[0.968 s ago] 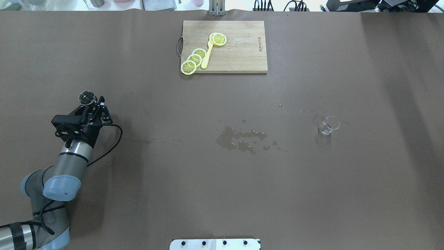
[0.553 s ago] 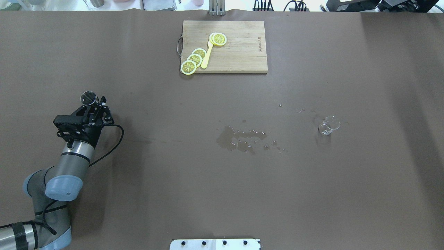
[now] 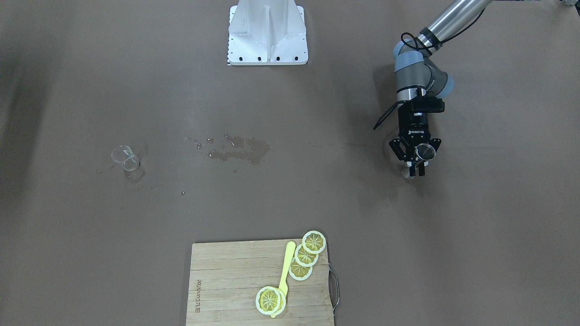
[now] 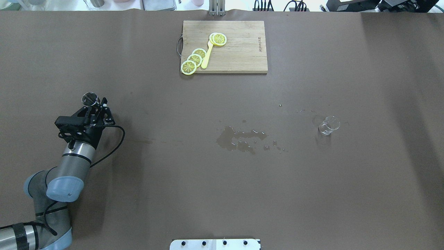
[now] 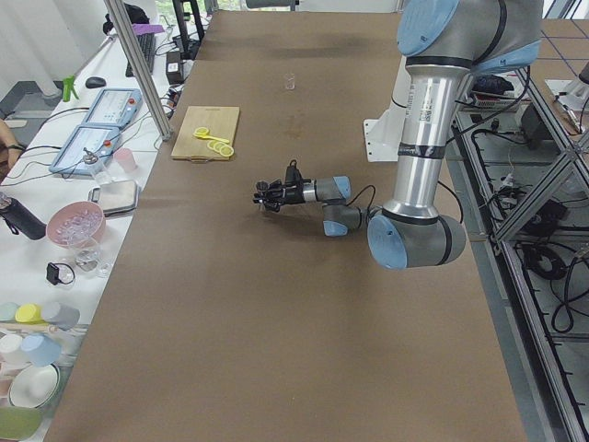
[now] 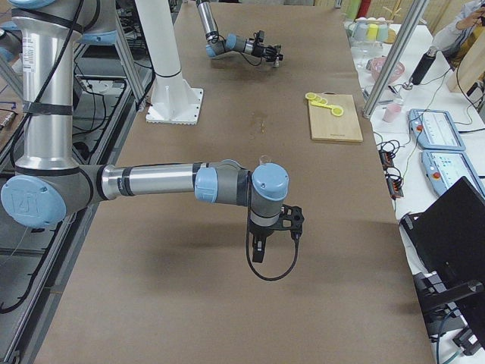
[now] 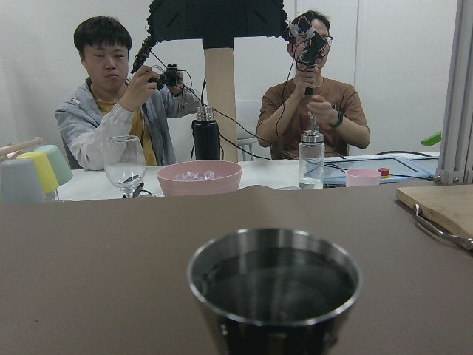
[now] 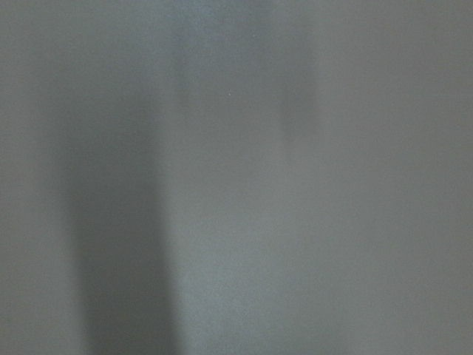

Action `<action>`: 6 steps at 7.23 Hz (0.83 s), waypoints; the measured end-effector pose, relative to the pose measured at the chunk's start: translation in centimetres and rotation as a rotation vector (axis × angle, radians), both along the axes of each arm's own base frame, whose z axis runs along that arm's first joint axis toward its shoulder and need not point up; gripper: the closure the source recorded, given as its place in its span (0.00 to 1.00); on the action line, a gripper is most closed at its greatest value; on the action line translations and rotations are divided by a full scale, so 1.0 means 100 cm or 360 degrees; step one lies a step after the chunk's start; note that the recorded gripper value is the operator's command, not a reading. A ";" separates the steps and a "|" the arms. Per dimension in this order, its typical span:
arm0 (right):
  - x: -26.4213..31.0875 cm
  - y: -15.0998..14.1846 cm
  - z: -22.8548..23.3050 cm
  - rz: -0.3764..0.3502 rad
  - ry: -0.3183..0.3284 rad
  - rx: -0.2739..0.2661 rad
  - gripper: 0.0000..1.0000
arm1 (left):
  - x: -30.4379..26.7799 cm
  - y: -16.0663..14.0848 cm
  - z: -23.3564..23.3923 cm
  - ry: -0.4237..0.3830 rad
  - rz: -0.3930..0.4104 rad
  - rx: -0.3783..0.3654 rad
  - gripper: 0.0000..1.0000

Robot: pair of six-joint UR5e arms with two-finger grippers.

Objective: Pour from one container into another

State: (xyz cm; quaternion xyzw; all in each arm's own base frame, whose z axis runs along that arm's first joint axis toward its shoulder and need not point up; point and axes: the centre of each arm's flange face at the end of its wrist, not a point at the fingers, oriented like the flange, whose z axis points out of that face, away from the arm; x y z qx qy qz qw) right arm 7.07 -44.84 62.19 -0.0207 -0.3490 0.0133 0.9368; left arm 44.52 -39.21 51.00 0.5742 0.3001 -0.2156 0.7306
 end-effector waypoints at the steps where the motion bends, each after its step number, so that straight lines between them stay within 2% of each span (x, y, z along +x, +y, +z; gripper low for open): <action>1: -0.001 -0.001 -0.002 -0.0001 -0.0011 0.0007 0.00 | 0.001 0.000 0.000 -0.0002 0.0003 0.0000 0.85; 3: -0.001 -0.003 -0.001 -0.0003 -0.0014 0.0005 0.00 | 0.002 0.002 0.000 -0.0001 0.0009 0.0000 0.75; 4: -0.001 -0.004 -0.001 -0.0004 -0.0014 0.0006 0.00 | 0.003 0.002 -0.001 -0.0003 0.0011 0.0000 0.64; 6: -0.001 -0.005 -0.002 -0.0004 -0.0014 0.0009 0.00 | 0.003 0.003 -0.001 -0.0010 0.0014 0.0001 0.51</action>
